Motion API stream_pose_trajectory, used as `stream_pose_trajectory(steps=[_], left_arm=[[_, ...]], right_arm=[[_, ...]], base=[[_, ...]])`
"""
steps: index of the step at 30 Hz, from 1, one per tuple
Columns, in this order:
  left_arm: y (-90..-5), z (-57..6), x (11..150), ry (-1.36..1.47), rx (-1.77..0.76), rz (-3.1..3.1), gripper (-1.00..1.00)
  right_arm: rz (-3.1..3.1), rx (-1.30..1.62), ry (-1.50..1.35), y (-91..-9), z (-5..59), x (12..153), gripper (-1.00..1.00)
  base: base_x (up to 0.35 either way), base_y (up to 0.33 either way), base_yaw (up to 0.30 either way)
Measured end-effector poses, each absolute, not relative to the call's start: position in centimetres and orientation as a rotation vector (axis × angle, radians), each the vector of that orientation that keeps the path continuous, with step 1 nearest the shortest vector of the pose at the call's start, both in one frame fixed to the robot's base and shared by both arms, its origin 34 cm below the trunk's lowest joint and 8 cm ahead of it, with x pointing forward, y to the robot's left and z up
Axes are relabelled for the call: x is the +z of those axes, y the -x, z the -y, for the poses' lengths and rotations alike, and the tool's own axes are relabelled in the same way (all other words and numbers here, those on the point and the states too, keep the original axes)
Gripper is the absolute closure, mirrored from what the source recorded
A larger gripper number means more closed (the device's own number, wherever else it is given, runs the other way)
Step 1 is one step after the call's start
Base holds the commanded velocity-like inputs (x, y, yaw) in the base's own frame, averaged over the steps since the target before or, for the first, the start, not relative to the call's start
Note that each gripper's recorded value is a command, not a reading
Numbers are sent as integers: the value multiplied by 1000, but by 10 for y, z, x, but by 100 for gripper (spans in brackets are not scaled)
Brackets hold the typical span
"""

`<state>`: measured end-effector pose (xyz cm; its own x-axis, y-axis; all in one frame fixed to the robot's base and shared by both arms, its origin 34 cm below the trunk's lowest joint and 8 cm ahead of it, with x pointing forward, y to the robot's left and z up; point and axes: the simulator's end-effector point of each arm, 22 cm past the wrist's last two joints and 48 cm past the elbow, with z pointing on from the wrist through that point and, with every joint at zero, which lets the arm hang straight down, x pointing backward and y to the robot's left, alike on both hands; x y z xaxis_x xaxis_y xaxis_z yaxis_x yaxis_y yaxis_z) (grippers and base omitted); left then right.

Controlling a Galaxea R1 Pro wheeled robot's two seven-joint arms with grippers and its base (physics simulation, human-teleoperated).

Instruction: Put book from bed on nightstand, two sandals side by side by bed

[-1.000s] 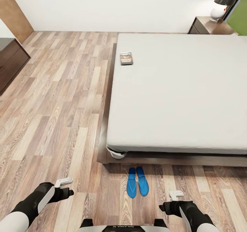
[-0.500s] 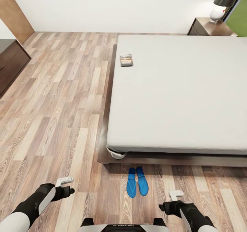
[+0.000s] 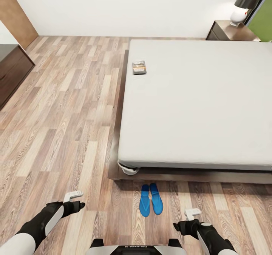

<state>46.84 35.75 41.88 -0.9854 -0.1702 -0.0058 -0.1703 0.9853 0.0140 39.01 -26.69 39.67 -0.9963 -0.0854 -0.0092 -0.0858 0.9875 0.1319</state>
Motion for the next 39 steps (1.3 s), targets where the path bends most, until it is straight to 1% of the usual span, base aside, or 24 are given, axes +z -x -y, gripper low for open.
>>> stream_pose_trajectory(steps=[5, 13, 20, 39], left_arm=[[-475, -352, 426, 250, 15, -3096, -100], [-477, -313, 427, 138, -45, -3079, -100], [-480, -303, 436, 98, -56, -3055, -100], [-452, -321, 450, 101, 18, -3034, -100]], right_arm=[[-3124, 208, 135, -391, 267, 405, -100], [-3116, 204, 140, -393, 268, 411, -100], [-3096, 200, 138, -396, 270, 421, -100], [-3076, 206, 126, -398, 268, 445, -100]], base=[[0, 0, 0], [0, 0, 0], [0, 0, 0], [0, 0, 0]])
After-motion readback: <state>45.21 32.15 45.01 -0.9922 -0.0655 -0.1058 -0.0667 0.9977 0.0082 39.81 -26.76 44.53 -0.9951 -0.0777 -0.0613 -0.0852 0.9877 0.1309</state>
